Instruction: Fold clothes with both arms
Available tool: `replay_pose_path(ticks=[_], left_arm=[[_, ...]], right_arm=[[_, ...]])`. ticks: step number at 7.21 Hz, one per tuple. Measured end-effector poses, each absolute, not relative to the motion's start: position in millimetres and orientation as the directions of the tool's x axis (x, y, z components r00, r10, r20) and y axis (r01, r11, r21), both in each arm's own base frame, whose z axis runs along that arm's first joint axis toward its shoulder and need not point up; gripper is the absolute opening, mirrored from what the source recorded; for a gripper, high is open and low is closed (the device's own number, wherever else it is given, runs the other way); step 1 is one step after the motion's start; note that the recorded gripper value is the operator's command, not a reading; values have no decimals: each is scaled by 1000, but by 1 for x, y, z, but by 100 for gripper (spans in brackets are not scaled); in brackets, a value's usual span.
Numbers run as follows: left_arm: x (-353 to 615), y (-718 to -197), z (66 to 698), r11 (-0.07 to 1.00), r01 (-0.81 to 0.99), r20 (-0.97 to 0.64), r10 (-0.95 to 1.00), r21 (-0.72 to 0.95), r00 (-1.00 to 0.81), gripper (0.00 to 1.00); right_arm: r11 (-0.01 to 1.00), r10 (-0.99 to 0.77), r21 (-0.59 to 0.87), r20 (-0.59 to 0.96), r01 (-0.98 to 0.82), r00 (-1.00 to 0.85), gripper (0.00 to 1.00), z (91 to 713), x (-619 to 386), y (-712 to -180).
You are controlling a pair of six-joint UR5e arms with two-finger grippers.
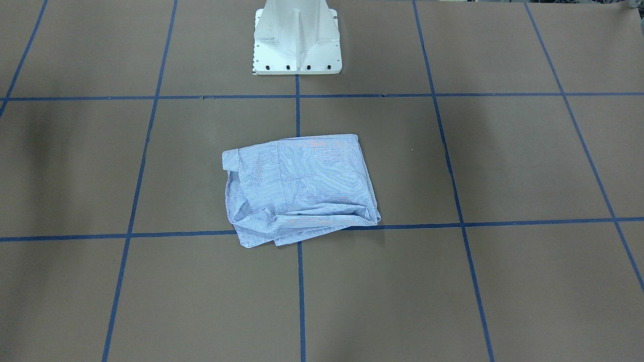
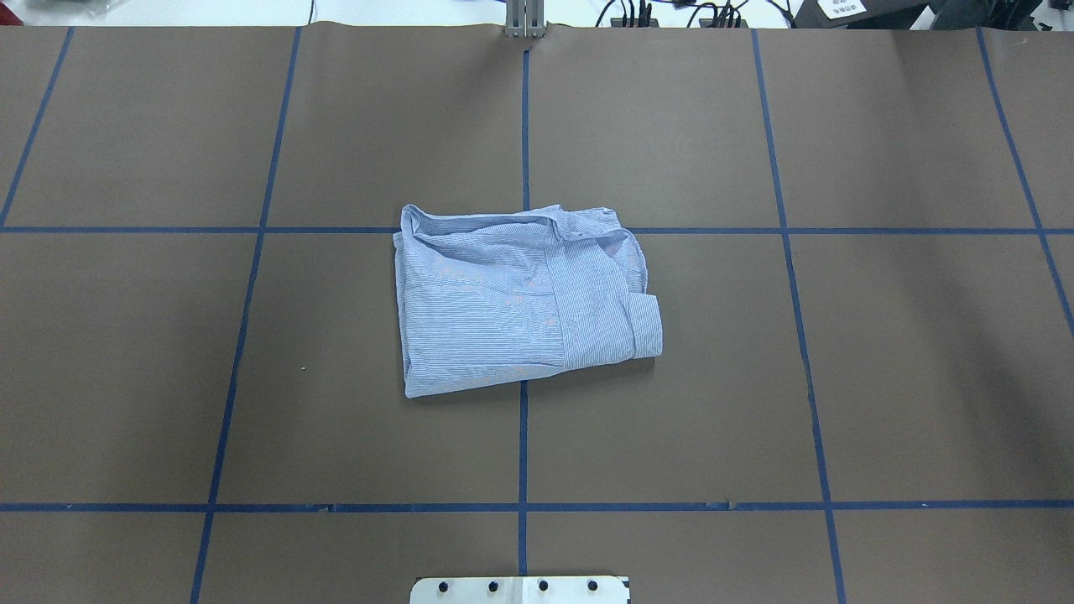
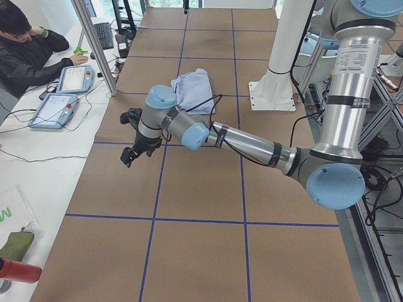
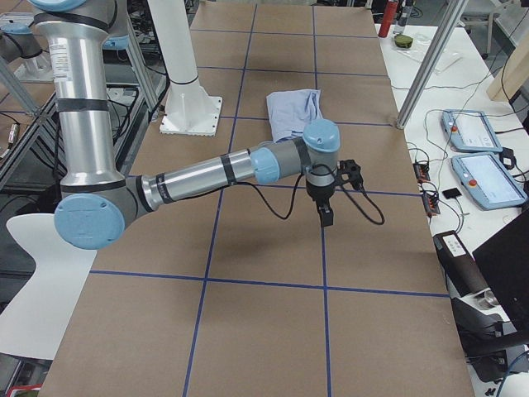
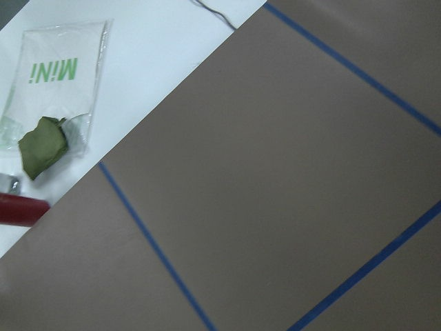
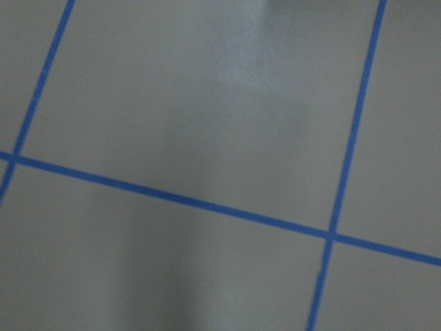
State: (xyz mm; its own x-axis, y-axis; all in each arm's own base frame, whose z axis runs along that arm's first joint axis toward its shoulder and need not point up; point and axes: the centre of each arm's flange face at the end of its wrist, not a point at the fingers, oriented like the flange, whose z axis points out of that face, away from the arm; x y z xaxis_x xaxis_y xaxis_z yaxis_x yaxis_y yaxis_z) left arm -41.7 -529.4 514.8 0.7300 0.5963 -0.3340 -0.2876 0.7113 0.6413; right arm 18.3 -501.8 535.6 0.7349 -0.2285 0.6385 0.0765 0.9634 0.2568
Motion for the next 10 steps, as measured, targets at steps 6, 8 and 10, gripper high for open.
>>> replay_pose_path(ticks=[6,8,10], left_arm=[[-75,-493,597,931,-150,-590,330,334,736,100],[-76,-484,607,953,-143,-615,284,268,736,100],[-76,-481,606,956,-137,-625,274,259,731,100]], right_arm=[[995,-74,104,683,4,727,100,617,72,-394],[994,-76,112,673,0,736,100,612,73,-395],[994,-69,108,649,-2,758,100,615,76,-396]])
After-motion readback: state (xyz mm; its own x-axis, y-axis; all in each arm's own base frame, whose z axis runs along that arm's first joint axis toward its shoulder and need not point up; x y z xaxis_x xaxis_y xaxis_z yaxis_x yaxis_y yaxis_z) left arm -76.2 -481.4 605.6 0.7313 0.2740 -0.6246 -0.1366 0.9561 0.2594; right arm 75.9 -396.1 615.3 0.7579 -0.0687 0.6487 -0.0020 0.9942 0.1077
